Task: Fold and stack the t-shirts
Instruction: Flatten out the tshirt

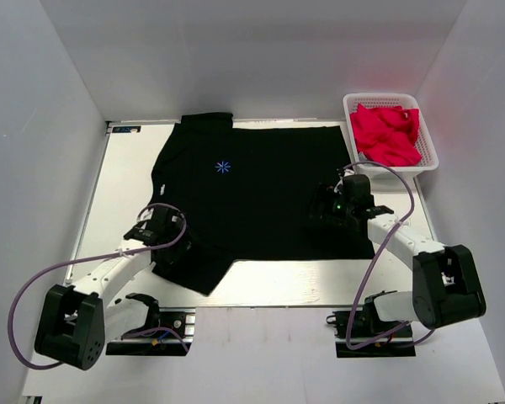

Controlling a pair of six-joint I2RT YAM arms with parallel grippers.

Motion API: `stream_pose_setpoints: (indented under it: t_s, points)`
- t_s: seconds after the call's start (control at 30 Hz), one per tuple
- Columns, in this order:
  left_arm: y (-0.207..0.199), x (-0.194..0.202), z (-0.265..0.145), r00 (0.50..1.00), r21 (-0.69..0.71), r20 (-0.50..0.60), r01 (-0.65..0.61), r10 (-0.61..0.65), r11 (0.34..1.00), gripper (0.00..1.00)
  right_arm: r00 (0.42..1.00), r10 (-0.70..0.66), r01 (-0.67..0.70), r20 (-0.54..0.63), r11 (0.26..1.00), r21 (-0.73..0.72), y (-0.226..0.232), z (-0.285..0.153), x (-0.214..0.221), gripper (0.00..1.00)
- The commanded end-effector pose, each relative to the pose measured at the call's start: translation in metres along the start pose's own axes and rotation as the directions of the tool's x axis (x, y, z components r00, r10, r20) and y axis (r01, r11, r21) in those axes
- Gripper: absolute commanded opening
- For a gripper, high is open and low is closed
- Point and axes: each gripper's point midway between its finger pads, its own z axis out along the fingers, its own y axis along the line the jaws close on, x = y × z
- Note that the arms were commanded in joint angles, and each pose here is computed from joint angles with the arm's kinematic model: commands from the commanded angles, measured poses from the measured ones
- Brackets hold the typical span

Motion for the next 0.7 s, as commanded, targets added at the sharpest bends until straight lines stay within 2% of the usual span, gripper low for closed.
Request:
stream_pose_setpoints:
  t_s: [0.0, 0.07, 0.27, 0.37, 0.4, 0.43, 0.47, 0.53, 0.67]
  points:
    - [0.066, 0.046, -0.014, 0.983, -0.301, -0.153, 0.056, -0.106, 0.952, 1.00, 0.999, 0.014, -0.014, 0.034, 1.000, -0.016, 0.002, -0.006, -0.002, 0.90]
    - [0.081, 0.063, -0.026, 0.969, -0.351, -0.201, 0.066, -0.144, 0.934, 1.00, 0.999, 0.023, -0.023, 0.023, 1.000, -0.005, -0.001, -0.006, 0.001, 0.90]
    - [0.092, 0.102, -0.049, 0.914, -0.342, -0.354, 0.072, -0.200, 0.937, 1.00, 0.999, 0.035, -0.036, 0.016, 0.998, 0.050, -0.016, -0.009, 0.016, 0.90]
    - [0.075, 0.106, -0.069, 0.891, -0.299, -0.411, 0.067, -0.192, 0.952, 1.00, 1.000, 0.029, -0.028, 0.000, 0.999, 0.041, -0.014, -0.008, 0.015, 0.90]
    - [0.069, 0.101, -0.074, 0.899, -0.283, -0.401, 0.061, -0.176, 0.957, 1.00, 1.000, 0.019, -0.019, 0.000, 0.999, 0.032, -0.012, -0.008, 0.014, 0.90]
    - [0.067, 0.088, -0.077, 0.925, -0.290, -0.344, 0.055, -0.158, 0.955, 1.00, 1.000, 0.011, -0.011, -0.002, 1.000, 0.029, -0.011, -0.008, 0.013, 0.90]
    - [0.042, 0.068, -0.087, 0.943, -0.240, -0.302, 0.067, -0.140, 0.968, 1.00, 1.000, 0.009, -0.009, 0.000, 1.000, 0.022, -0.009, -0.008, 0.012, 0.90]
    - [0.026, 0.040, -0.099, 0.973, -0.227, -0.208, 0.054, -0.103, 0.972, 1.00, 1.000, -0.005, 0.005, 0.008, 1.000, 0.018, -0.007, -0.008, 0.006, 0.90]
    - [-0.038, -0.025, -0.112, 1.000, -0.058, 0.008, 0.026, -0.025, 0.998, 1.00, 1.000, -0.020, 0.020, 0.019, 0.999, 0.038, -0.006, -0.003, -0.008, 0.90]
